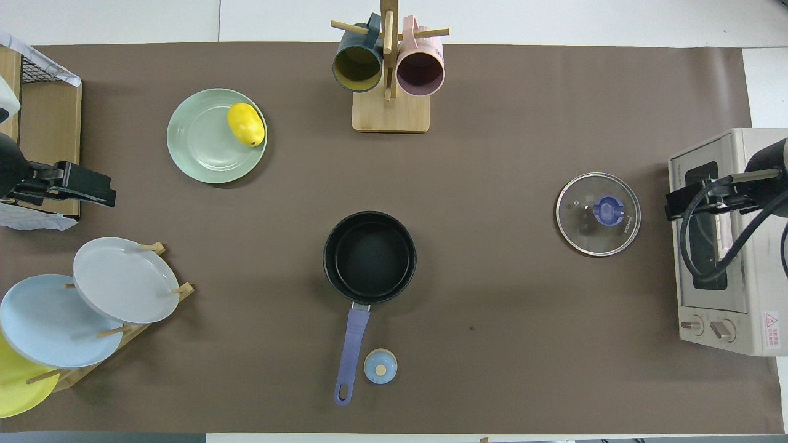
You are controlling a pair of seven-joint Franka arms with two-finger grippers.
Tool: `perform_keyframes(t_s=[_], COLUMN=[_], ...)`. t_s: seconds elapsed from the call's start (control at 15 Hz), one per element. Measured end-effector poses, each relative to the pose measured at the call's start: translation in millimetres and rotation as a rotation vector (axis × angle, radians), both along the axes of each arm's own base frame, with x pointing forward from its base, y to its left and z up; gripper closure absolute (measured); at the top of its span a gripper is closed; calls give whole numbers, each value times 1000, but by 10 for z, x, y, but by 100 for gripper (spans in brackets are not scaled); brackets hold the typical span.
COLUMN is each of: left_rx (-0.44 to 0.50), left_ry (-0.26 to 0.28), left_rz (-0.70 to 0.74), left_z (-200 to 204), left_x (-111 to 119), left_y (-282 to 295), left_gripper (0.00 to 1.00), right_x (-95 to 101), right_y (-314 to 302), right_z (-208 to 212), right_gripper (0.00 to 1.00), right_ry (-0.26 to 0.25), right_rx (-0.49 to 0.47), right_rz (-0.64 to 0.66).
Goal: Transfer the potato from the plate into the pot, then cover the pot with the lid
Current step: 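Reach the left gripper to the yellow potato on the green plate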
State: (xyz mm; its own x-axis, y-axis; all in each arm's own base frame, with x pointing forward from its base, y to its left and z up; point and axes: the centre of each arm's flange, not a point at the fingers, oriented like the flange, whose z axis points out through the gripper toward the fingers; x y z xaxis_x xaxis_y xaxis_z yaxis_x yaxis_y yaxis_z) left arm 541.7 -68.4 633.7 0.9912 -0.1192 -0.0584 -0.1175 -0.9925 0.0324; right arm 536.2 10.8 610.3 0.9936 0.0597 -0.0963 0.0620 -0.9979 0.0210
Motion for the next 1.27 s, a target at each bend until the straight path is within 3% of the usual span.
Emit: perform_keyframes(t_s=[0.47,0.87,1.0,1.27], left_rx=[-5,-28,-58,-68], left_ry=[-2,-83,-72,-36], left_rz=[3,37,45,23], left_z=[2,32,-32,-578], left_x=[3,103,145,586], left_y=[1,-50,-109,-337], left_gripper=[0,0,0,0], right_x=[0,0,0,0], right_y=[0,0,0,0], right_z=[0,0,0,0], right_gripper=[0,0,0,0], right_ry=[0,0,0,0], right_rx=[0,0,0,0], right_rz=[0,0,0,0])
